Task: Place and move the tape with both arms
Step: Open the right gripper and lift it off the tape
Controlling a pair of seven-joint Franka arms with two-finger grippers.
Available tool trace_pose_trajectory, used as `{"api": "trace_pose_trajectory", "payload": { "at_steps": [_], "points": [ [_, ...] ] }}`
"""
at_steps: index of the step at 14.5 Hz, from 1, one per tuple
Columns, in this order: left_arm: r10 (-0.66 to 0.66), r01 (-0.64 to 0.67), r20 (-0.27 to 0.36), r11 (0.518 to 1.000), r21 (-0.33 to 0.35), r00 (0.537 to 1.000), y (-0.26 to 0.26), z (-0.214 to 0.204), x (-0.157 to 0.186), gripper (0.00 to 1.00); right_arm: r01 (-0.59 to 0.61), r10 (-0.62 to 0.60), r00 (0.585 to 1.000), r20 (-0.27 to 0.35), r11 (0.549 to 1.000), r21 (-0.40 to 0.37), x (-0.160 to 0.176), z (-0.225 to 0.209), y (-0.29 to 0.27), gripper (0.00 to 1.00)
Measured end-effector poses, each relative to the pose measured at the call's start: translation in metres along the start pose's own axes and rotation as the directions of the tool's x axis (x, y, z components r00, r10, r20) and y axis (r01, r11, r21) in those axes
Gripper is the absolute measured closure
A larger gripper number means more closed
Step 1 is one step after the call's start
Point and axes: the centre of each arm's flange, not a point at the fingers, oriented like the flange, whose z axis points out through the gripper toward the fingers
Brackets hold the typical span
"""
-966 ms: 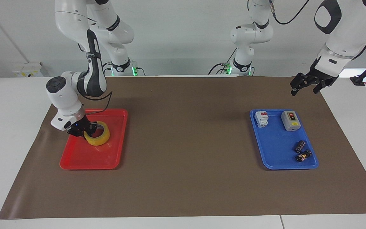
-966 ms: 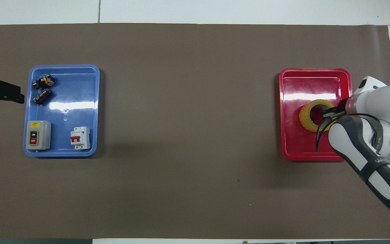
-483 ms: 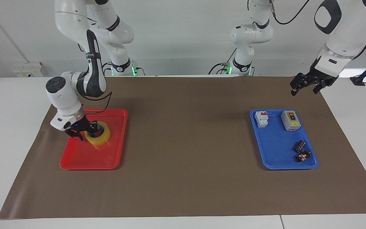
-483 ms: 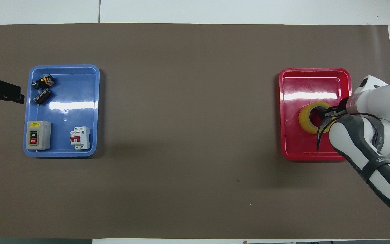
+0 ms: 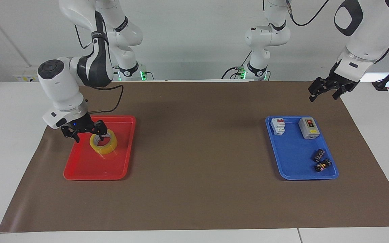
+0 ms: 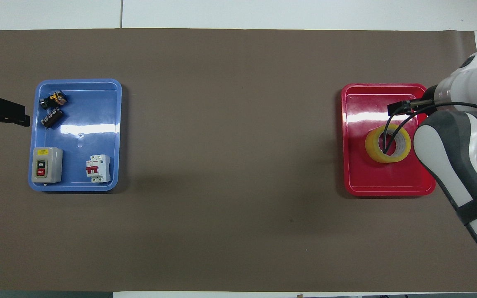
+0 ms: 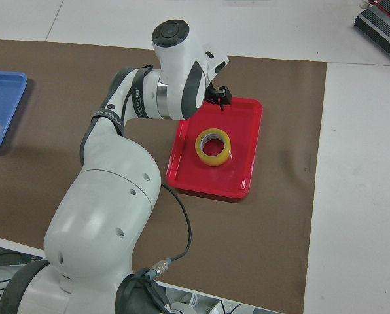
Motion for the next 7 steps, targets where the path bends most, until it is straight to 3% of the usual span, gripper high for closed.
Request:
{"api": "trace_pose_trajectory", "payload": {
  "at_steps": [3, 7],
  "points": [
    [0.0, 0.0, 0.0, 1.0, 0.0, 1.0, 0.0, 0.0, 0.0, 0.0, -0.065, 0.065, 0.998, 0.001, 0.998, -0.009, 0.002, -0.045, -0.03, 0.0],
    [0.0, 0.0, 0.0, 1.0, 0.0, 1.0, 0.0, 0.0, 0.0, 0.0, -0.108, 0.109, 0.994, 0.005, 0.994, -0.019, -0.029, -0.122, -0.016, 0.0]
  ]
}}
